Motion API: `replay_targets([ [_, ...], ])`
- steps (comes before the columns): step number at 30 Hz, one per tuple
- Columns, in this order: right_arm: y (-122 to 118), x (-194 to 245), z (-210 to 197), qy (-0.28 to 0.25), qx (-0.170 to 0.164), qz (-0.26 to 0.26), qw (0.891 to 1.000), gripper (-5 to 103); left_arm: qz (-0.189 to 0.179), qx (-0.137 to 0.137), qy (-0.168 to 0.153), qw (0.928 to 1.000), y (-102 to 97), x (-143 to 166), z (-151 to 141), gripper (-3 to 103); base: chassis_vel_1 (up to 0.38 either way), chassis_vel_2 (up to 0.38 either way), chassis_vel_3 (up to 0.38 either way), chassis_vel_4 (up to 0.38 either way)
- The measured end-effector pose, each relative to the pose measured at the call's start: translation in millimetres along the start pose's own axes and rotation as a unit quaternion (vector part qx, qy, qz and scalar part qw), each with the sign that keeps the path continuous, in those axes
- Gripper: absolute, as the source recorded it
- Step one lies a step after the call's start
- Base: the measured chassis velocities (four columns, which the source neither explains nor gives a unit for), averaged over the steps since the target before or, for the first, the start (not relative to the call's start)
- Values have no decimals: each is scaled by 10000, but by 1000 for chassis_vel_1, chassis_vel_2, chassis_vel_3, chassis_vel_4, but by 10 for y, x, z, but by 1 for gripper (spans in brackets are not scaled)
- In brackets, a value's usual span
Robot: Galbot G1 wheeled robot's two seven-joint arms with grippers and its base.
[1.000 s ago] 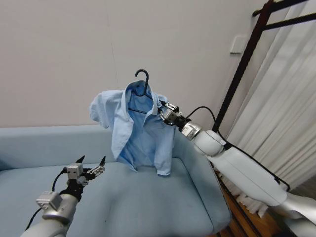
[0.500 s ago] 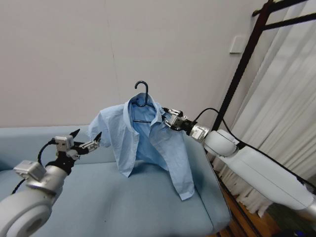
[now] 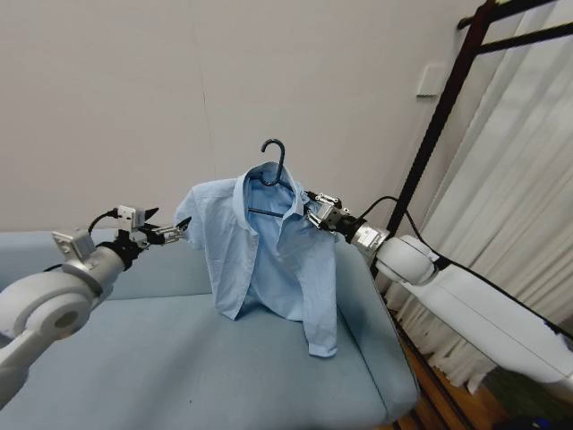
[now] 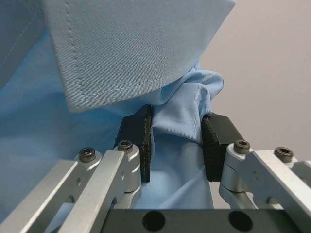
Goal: Pick up the clothes from the sofa and hang them on the clothes hanger.
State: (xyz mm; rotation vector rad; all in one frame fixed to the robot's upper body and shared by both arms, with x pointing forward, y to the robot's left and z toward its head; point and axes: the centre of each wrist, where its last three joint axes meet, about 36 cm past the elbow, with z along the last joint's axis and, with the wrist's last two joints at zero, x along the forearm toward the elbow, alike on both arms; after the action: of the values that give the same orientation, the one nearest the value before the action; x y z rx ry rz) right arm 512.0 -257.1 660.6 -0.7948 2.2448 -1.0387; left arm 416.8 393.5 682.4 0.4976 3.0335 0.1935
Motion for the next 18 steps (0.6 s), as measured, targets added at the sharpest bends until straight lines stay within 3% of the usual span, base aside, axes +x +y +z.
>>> replay_targets([
  [8,58,-48,9,-121,-153,-30,9998,25,189,75,-90,9998,397,-126,97,100,0,0,0,0],
  [15,76,-97,-7,-259,-229,-75,9994,25,335,-12,146,9993,681,-161,200,101,0,0,0,0],
  [18,95,-120,-22,-324,-257,-106,9991,25,328,-48,197,9993,757,-153,298,90,0,0,0,0],
])
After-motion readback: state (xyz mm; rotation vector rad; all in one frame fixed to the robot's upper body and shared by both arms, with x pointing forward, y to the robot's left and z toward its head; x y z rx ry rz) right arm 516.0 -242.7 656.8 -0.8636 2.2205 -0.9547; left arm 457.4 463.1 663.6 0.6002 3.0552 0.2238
